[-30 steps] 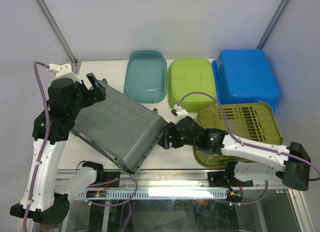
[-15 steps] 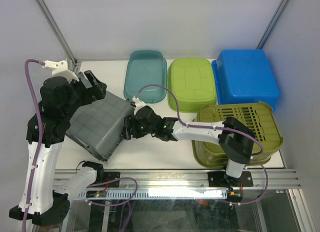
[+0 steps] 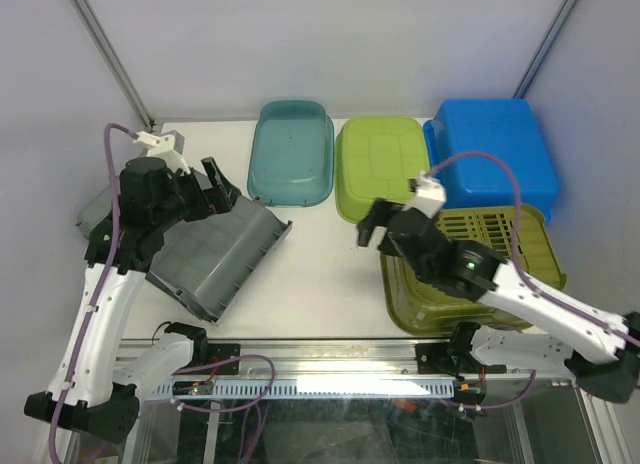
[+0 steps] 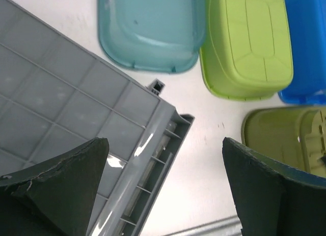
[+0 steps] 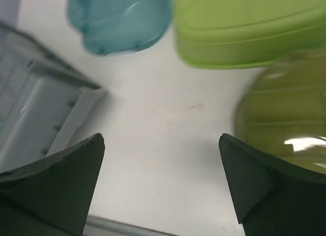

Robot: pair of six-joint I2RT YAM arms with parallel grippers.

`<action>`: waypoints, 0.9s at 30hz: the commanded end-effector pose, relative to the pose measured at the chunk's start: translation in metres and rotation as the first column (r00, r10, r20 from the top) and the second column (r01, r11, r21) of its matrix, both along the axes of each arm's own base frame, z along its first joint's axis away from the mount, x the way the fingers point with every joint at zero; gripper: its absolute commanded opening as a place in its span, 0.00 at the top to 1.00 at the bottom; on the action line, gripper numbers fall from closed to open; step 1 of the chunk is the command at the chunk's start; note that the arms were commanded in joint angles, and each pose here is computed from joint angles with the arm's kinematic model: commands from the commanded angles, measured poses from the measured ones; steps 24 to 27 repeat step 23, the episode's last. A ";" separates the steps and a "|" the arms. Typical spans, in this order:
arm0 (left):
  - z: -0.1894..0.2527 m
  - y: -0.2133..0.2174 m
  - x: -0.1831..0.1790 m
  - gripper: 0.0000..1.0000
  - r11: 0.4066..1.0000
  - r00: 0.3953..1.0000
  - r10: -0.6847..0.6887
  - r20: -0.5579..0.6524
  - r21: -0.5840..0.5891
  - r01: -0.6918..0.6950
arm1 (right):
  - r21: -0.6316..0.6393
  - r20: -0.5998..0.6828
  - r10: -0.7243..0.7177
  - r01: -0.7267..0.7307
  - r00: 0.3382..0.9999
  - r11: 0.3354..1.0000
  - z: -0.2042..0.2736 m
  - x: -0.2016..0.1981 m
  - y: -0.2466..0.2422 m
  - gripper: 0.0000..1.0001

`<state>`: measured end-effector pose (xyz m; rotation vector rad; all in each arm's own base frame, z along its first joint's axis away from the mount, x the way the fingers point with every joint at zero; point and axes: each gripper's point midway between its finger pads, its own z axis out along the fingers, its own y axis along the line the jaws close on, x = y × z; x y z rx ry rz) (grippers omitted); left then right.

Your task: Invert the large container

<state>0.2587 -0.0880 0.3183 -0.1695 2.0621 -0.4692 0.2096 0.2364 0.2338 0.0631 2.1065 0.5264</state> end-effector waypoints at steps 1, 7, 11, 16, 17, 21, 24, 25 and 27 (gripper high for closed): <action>-0.001 -0.034 0.003 0.01 0.987 0.988 -0.144 0.045 -0.058 0.147 | -0.153 0.108 -0.381 0.394 0.918 0.906 0.010 -0.002 -0.127 0.01; -0.023 -0.085 -0.007 0.01 0.971 0.970 -0.240 0.030 0.023 0.239 | -0.027 0.181 -0.453 0.465 0.873 0.885 0.044 -0.013 -0.168 0.01; -0.040 -0.123 -0.015 0.01 0.952 0.954 -0.301 0.010 0.067 0.300 | 0.012 0.233 -0.424 0.434 0.875 0.901 0.059 -0.015 -0.175 0.01; -0.041 -0.141 -0.012 0.01 0.949 0.952 -0.306 0.025 0.094 0.302 | 0.029 0.264 -0.416 0.424 0.870 0.905 0.067 -0.016 -0.180 0.01; -0.041 -0.142 -0.011 0.01 0.948 0.952 -0.306 0.026 0.098 0.302 | 0.027 0.266 -0.417 0.426 0.869 0.904 0.068 -0.016 -0.180 0.01; -0.044 -0.146 -0.009 0.01 0.946 0.950 -0.310 0.029 0.111 0.305 | 0.005 0.265 -0.414 0.428 0.871 0.904 0.069 -0.016 -0.180 0.01; -0.044 -0.144 -0.007 0.01 0.949 0.954 -0.299 0.035 0.115 0.293 | 0.000 0.264 -0.419 0.434 0.869 0.901 0.069 -0.016 -0.181 0.01; -0.044 -0.144 -0.007 0.01 0.949 0.954 -0.299 0.035 0.115 0.293 | 0.000 0.264 -0.419 0.434 0.869 0.901 0.069 -0.016 -0.181 0.01; -0.044 -0.144 -0.007 0.01 0.949 0.954 -0.299 0.035 0.115 0.293 | 0.000 0.264 -0.419 0.434 0.869 0.901 0.069 -0.016 -0.181 0.01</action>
